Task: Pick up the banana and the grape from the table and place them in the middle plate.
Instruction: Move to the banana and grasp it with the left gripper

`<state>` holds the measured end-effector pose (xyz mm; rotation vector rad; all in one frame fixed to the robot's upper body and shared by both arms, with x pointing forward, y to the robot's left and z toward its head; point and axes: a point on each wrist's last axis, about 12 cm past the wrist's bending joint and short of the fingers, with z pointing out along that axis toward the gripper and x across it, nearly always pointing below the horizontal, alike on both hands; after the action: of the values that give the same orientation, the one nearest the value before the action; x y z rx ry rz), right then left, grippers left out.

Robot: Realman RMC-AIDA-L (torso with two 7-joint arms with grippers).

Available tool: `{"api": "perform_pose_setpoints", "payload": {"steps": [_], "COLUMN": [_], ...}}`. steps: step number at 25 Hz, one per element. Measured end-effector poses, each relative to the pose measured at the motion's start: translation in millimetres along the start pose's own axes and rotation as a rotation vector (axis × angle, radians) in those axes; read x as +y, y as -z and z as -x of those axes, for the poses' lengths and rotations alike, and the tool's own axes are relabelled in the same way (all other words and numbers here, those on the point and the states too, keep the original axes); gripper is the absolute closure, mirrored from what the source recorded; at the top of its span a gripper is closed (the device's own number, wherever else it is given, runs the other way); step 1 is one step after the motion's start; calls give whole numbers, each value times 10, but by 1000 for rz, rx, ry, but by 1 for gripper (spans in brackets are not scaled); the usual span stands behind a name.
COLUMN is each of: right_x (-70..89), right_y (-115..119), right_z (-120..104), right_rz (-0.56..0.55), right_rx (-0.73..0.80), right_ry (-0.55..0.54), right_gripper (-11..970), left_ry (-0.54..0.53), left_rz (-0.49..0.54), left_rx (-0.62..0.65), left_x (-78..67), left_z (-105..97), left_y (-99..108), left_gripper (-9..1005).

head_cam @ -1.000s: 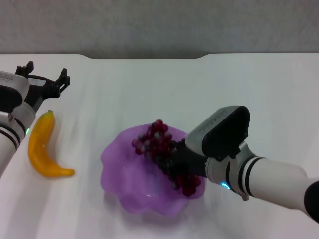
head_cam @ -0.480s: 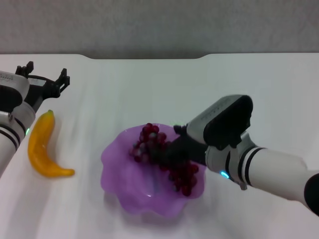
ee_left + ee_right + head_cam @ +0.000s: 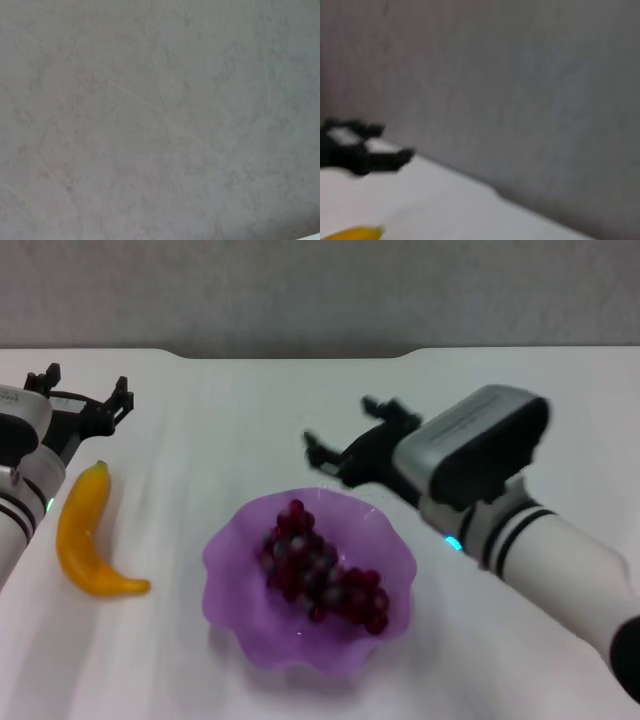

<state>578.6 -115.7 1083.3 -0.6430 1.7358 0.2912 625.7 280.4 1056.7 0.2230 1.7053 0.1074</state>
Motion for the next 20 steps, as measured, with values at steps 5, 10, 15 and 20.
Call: {"api": "perform_pose_setpoints", "payload": {"steps": [5, 10, 15, 20], "right_x": [-287, -570, -879, -1130], "right_y": [182, 441, 652, 899], "right_z": [-55, -174, -401, -610], "right_rz": [-206, -416, -522, -605], "right_rx": [-136, -269, -354, -416], "right_ry": [19, 8, -182, -199], "right_gripper": [73, 74, 75, 73], "left_ry": [-1, -1, -2, -3], "left_rz": [0, -1, -1, -8], "left_rx": [2, 2, 6, 3], "left_x": [2, -3, -7, -28], "left_z": [-9, -9, -22, -16], "left_y": [6, 7, 13, 11], "left_gripper": [102, 102, 102, 102]}}
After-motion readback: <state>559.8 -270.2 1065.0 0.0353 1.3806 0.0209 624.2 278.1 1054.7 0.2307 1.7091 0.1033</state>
